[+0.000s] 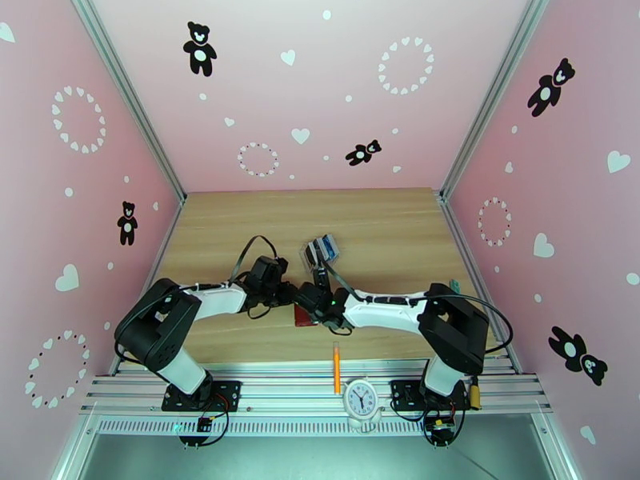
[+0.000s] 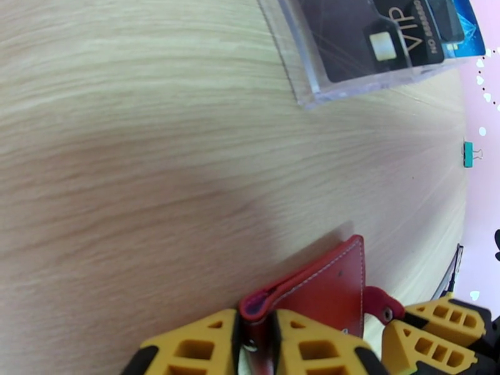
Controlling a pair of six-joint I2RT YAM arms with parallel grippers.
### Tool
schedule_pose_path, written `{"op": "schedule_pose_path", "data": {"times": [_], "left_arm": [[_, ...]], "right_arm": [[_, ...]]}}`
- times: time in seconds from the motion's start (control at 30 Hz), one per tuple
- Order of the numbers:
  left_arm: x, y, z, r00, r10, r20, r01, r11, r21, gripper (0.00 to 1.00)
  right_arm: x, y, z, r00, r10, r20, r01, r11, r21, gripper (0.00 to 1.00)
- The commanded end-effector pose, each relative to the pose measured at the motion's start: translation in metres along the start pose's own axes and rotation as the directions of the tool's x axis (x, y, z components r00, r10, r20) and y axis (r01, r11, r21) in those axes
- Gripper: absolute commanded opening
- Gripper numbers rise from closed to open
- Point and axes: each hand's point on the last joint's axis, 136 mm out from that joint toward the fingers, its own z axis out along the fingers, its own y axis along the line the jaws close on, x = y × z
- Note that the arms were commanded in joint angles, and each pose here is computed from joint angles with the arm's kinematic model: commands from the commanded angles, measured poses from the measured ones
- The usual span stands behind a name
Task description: Put the credit cards into the card holder
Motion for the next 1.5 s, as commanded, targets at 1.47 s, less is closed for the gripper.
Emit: {"op": "schedule_pose_path", "data": {"times": [1.47], "left_arm": [[-0.001, 0.014, -0.005, 0.999, 0.04, 0.018, -0.038, 0.995, -0.088, 0.24]], "right_arm": [[0.008, -0.036, 0.03, 0.996, 0.002, -0.092, 0.012, 0.99, 0.143, 0.23]]}}
